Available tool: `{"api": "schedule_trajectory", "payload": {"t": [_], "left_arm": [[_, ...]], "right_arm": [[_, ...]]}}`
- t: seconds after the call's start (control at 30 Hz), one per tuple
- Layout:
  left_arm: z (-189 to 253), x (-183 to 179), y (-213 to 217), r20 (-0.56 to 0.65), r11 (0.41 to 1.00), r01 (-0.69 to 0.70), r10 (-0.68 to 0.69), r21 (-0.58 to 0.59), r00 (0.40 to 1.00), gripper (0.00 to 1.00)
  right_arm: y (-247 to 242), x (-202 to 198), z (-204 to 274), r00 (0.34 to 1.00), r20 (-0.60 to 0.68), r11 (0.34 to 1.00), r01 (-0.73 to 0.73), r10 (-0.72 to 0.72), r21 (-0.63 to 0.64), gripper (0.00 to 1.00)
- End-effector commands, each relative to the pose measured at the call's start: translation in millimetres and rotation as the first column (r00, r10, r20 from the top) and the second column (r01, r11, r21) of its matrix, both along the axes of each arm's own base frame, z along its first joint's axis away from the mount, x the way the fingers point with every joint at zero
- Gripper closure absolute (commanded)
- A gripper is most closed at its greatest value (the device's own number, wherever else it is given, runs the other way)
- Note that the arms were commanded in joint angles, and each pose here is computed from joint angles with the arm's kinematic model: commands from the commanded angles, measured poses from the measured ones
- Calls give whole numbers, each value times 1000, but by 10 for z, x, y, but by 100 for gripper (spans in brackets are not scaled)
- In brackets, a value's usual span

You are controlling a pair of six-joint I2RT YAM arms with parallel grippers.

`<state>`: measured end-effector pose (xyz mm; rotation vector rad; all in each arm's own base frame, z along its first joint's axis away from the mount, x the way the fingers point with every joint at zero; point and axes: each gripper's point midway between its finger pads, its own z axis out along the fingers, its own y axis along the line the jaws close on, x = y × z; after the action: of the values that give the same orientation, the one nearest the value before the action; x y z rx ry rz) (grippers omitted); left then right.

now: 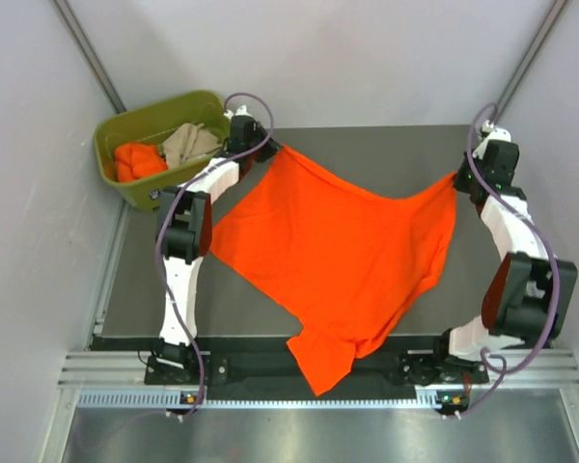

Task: Fold and stack the t-shirts
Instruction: Flatten the tshirt out, then fold the tshirt

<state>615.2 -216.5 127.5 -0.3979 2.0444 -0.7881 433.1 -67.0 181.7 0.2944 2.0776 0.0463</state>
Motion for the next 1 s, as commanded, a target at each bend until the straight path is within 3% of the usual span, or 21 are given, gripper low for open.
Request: {"api": "schedule_trajectory", "payload": {"t": [0.0, 0.37, 0.57, 0.97], "left_arm": [[556, 307, -49, 146, 998, 3, 5, -55, 989, 100], [406, 525, -15, 135, 997, -9, 20, -76, 991, 100], [280, 407, 26, 60, 998, 23, -20, -55, 998, 100], [-69, -27, 457, -168, 998, 67, -68, -11, 983, 100]], "right_arm": [[-202, 435, 534, 989, 143, 996, -11, 24, -87, 100], [-153, 677, 418, 995, 55, 994, -82, 86, -70, 100], [258, 393, 461, 991, -30, 990, -135, 134, -49, 100], [782, -564, 377, 970, -191, 988, -144, 151, 52, 100]]}}
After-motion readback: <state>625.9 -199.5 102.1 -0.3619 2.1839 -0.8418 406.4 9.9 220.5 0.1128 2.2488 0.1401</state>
